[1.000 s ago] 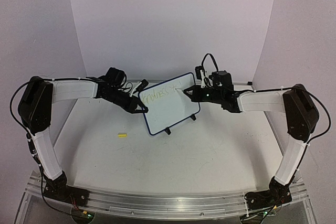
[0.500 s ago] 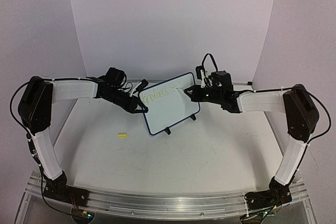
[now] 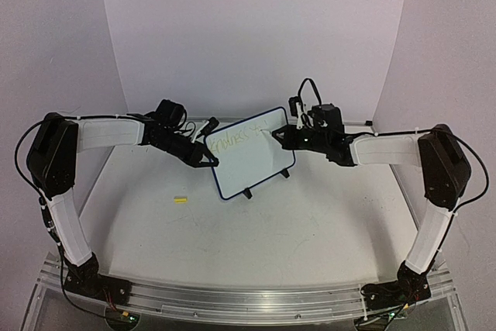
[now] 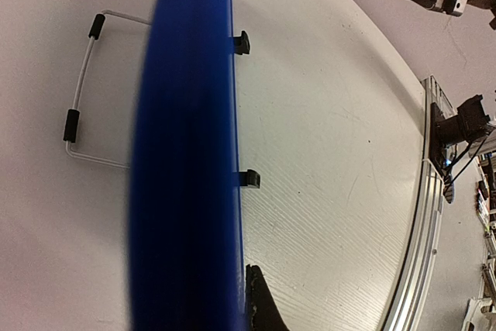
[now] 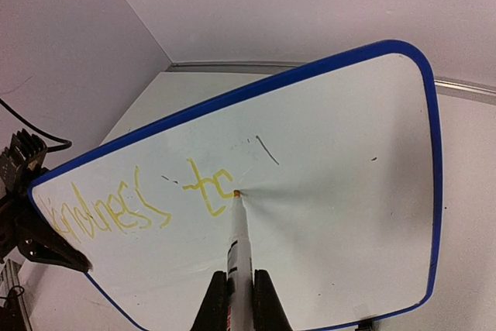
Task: Write a sentence on the whiteboard
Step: Write on the whiteboard with the whiteboard marker without the cap.
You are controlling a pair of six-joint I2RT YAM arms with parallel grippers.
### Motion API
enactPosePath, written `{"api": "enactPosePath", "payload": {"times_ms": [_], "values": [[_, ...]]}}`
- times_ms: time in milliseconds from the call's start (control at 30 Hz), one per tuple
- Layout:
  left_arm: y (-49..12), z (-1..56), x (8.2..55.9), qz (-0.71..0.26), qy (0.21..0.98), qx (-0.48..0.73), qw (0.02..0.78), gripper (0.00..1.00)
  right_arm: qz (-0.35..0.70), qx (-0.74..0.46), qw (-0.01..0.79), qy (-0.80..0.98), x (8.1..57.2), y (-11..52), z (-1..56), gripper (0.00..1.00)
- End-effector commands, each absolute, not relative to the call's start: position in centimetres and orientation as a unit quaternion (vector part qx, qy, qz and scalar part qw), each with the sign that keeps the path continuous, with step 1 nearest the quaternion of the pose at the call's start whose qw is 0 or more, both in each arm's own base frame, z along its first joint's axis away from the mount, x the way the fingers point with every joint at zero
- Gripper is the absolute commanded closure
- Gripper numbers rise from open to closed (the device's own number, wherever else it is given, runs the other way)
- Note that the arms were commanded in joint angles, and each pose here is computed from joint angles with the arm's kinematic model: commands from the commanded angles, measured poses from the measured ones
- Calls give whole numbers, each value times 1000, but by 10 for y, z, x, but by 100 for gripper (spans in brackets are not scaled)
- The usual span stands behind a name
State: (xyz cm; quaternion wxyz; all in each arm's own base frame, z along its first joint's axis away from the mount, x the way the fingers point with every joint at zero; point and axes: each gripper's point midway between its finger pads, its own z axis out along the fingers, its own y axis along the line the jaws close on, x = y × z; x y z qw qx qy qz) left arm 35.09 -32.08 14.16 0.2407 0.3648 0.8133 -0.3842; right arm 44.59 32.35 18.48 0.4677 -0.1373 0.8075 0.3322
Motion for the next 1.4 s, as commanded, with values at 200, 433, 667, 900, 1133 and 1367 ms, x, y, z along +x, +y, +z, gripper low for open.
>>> {"api": "enactPosePath", "payload": {"times_ms": [200, 433, 667, 900, 1133, 1367], "values": [[-331, 162, 340, -400, 790, 396, 244, 100, 348, -136, 508, 776, 455, 327, 226, 100], [-331, 162, 341, -400, 791, 395, 243, 100, 353, -140, 504, 776, 454, 329, 224, 100], [-331, 162, 341, -400, 790, 395, 243, 100, 362, -147, 501, 772, 453, 334, 226, 100], [-331, 161, 341, -400, 791, 394, 243, 100, 366, -147, 502, 770, 451, 334, 227, 100], [-330, 160, 342, -398, 794, 390, 243, 100, 368, -143, 504, 768, 441, 327, 232, 100], [-331, 162, 343, -399, 795, 387, 244, 100, 382, -152, 508, 757, 410, 313, 253, 100]]}}
